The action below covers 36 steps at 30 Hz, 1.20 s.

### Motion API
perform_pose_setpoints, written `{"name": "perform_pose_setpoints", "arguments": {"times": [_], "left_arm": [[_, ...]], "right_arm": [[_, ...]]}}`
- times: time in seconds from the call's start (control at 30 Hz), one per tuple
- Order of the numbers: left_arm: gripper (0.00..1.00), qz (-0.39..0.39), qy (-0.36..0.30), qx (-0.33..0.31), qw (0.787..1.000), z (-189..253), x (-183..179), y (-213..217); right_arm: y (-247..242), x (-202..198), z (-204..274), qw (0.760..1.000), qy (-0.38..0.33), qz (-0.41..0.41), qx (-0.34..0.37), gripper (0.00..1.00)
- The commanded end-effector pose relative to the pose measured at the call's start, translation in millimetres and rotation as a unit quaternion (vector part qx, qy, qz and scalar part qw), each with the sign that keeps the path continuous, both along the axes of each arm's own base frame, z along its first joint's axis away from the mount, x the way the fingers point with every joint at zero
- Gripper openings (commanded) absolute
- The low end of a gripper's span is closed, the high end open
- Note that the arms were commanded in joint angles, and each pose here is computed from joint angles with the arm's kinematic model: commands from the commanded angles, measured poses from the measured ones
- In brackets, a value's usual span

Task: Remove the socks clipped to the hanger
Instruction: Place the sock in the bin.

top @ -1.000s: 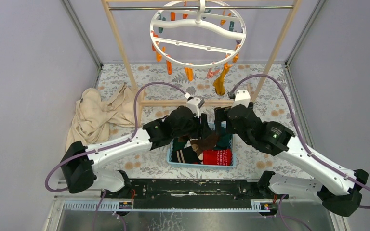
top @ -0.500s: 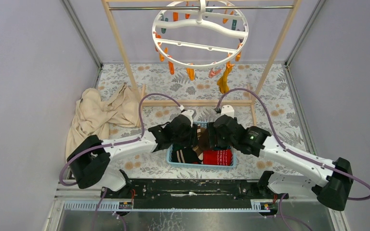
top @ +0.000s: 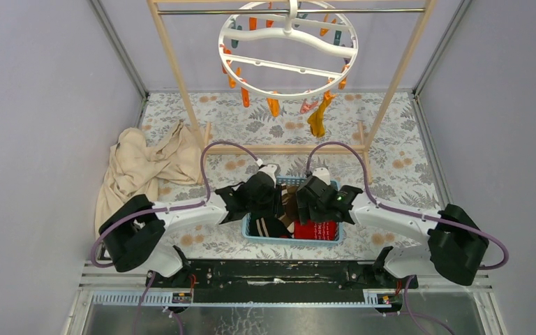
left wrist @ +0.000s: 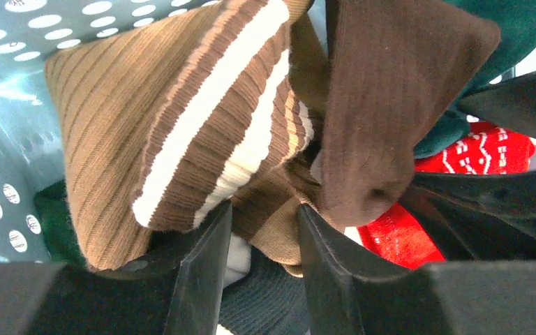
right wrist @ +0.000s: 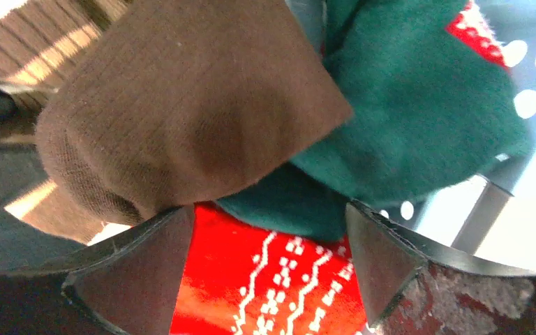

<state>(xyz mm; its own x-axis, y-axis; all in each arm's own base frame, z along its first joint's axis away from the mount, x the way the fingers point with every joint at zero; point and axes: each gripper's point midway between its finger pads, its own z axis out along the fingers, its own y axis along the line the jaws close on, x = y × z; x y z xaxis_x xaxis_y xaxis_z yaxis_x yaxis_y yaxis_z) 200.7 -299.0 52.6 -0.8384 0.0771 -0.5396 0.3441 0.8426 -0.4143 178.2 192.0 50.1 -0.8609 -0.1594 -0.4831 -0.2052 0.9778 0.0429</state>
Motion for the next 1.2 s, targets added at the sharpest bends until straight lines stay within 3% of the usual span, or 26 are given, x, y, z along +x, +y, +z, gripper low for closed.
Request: {"name": "perform_pose_setpoints", "arguments": {"times": [0.0,0.67,0.93,1.17], "left_arm": [[0.47,0.022,-0.014,-0.006,1.000,-5.2,11.8,1.0],[0.45,0.040,-0.032,-0.009,0.999,-9.7,46.9,14.1],[0.45,0.041,-0.018,0.006,0.999,9.1,46.9,21.1],[0.49,0.028,-0.012,-0.045,0.999,49.7,36.1,10.9]], "right_arm": [[8.8,11.4,-14.0,0.999,0.017,-0.018,0.035,0.87],[15.0,72.9,-10.0,0.999,-0.001,-0.025,0.033,0.87],[10.4,68.7,15.1,0.999,-0.015,-0.020,0.041,0.88],[1.5,54.5,51.3,0.998,-0.032,-0.008,0.061,0.94]]}}
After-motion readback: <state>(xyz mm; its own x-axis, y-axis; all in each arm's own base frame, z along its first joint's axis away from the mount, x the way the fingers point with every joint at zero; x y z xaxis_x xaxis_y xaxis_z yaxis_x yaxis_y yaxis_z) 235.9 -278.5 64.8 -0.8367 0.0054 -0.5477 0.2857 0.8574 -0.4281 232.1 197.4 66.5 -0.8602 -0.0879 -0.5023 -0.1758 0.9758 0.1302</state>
